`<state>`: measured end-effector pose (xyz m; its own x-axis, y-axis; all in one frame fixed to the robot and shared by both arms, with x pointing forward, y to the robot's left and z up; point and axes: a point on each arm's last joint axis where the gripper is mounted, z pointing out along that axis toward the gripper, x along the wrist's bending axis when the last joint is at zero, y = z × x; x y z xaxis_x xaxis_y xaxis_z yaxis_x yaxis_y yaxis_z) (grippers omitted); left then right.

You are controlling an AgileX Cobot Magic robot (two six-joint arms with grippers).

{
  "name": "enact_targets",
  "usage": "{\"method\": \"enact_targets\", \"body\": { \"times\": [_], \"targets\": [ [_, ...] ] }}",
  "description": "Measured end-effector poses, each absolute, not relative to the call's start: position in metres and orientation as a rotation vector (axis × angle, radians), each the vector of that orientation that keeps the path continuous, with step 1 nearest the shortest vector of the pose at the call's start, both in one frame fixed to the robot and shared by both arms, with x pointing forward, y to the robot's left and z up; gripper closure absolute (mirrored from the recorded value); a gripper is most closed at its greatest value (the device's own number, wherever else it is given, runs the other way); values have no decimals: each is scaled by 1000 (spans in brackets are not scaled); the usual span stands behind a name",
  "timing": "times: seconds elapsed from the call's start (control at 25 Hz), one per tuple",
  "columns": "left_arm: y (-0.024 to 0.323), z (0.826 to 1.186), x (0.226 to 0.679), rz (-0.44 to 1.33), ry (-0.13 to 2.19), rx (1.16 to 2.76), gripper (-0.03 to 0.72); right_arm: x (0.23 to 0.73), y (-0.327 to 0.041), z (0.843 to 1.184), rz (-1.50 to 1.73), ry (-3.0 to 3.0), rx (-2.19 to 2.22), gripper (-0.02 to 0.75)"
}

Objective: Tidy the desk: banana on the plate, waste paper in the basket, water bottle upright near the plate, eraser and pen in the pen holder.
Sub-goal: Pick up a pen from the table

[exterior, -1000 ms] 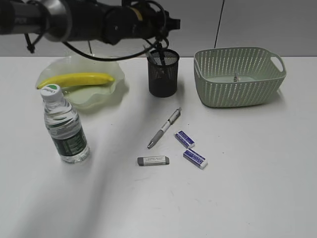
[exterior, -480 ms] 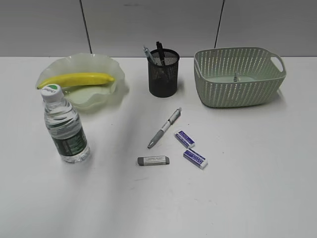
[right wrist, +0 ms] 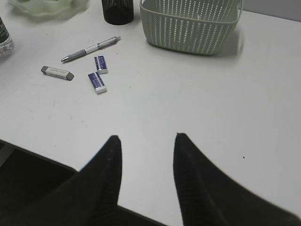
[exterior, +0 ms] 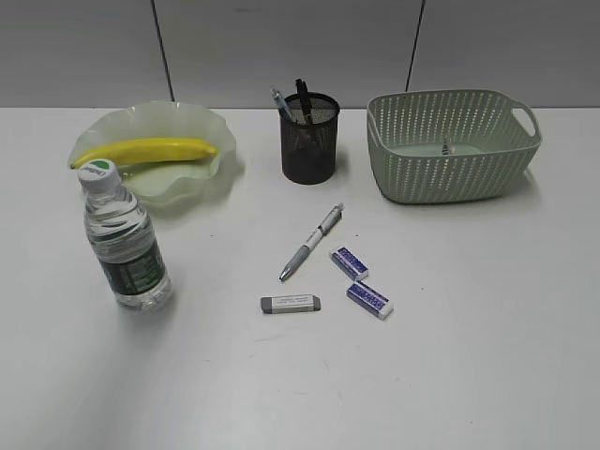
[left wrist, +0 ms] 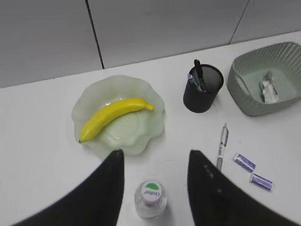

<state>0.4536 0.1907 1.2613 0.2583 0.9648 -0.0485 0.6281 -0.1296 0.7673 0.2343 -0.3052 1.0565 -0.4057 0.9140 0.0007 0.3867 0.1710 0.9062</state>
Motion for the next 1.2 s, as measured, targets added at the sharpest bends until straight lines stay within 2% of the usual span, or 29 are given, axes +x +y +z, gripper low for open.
{"method": "enact_targets", "body": {
  "times": [0.12,0.28,0.56,0.76,0.96,1.2],
  "targets": [
    [220,1267,406,641,1417,1791,368,234,-305,1057,1200,1884,1225,430],
    [257,1242,345,649,1400,1768,385,234,-305,1057,1200,1884,1225,430],
    [293,1131,284,622,1435,1845,396,234,-305,1057,1201,1884,1226,430],
    [302,1077,259,603,1326,1735,398,234,-305,1057,1201,1884,1226,430],
    [314,1067,243,658,1273,1666,399,245,-300,1059,1150,1933,1254,430],
    [318,1064,237,675,1251,1635,406,313,-265,1090,1014,2070,1257,430]
  ]
}}
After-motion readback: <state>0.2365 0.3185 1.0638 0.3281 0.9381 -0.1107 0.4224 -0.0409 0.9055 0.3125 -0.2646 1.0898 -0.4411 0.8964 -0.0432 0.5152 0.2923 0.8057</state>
